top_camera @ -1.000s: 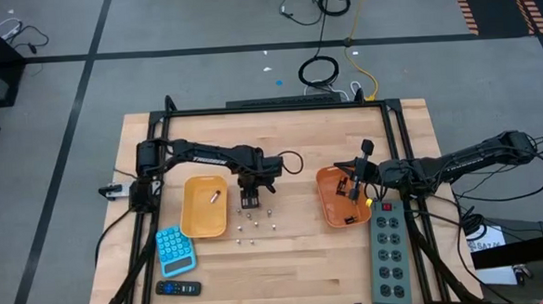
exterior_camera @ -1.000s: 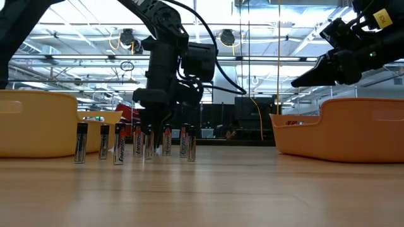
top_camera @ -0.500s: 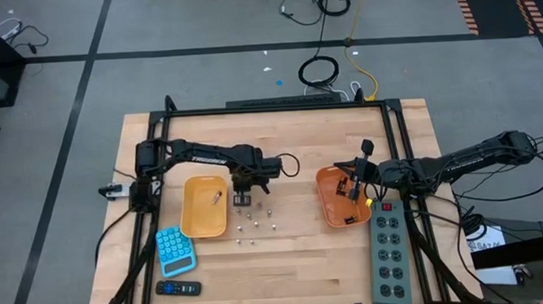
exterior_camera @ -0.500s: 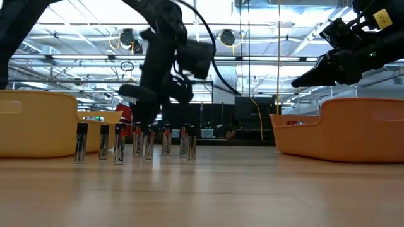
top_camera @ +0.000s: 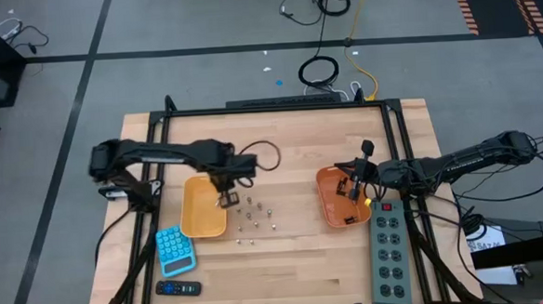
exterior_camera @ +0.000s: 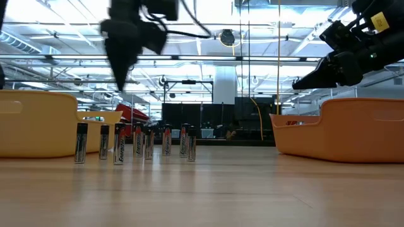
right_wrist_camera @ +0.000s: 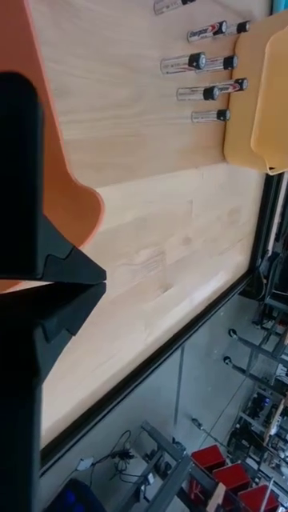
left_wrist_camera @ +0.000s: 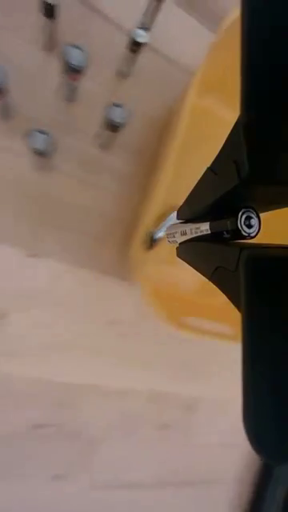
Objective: Sort batteries
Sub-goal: Put the silver battery into the yellow bin
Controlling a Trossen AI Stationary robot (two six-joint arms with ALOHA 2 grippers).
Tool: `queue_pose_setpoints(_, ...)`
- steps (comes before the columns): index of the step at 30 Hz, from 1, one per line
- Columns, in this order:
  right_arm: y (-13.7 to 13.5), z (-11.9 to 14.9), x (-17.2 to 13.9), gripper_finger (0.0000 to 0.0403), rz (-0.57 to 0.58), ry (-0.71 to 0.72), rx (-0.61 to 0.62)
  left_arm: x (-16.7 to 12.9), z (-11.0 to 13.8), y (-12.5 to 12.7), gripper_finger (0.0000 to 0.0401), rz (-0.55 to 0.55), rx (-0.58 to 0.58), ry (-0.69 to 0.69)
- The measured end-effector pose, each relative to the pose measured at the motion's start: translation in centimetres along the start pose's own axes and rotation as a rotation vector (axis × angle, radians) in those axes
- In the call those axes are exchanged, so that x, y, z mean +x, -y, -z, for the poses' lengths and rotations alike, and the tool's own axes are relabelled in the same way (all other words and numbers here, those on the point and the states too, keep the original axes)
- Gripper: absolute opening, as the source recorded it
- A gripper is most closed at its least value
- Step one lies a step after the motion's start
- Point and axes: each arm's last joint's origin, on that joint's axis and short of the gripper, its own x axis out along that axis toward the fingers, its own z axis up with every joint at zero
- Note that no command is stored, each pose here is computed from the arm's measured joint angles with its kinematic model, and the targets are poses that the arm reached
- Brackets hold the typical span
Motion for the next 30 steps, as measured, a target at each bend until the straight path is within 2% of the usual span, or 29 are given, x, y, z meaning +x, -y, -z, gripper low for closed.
queue_pose_setpoints(4,0.0,0.1,0.0,0.0,0.0,-0.007,0.016,0.9,3.6,0.9,0.0048,0.0,-0.098,-0.025)
queue_pose_setpoints(8,0.0,0.1,0.0,0.0,0.0,-0.007,0.019,2.1,6.4,2.0,0.0101,-0.001,-0.163,-0.031)
queue_pose_setpoints(11,0.0,0.1,0.0,0.0,0.0,-0.006,0.023,2.0,7.2,2.6,0.0135,0.003,-0.192,-0.019)
queue_pose_setpoints(14,0.0,0.0,0.0,0.0,0.0,-0.001,0.026,1.3,7.1,3.0,0.0156,0.014,-0.195,0.029)
queue_pose_setpoints(20,0.0,0.0,0.0,0.0,0.001,-0.001,0.026,0.0,4.9,4.8,0.0165,0.142,-0.174,0.266)
queue_pose_setpoints(25,0.1,0.1,0.0,0.0,0.031,-0.011,0.021,0.8,3.5,8.1,0.0166,0.218,-0.007,0.392)
queue_pose_setpoints(30,0.1,0.2,0.0,0.0,0.031,-0.016,0.018,2.5,3.7,10.7,0.0166,0.225,0.112,0.346)
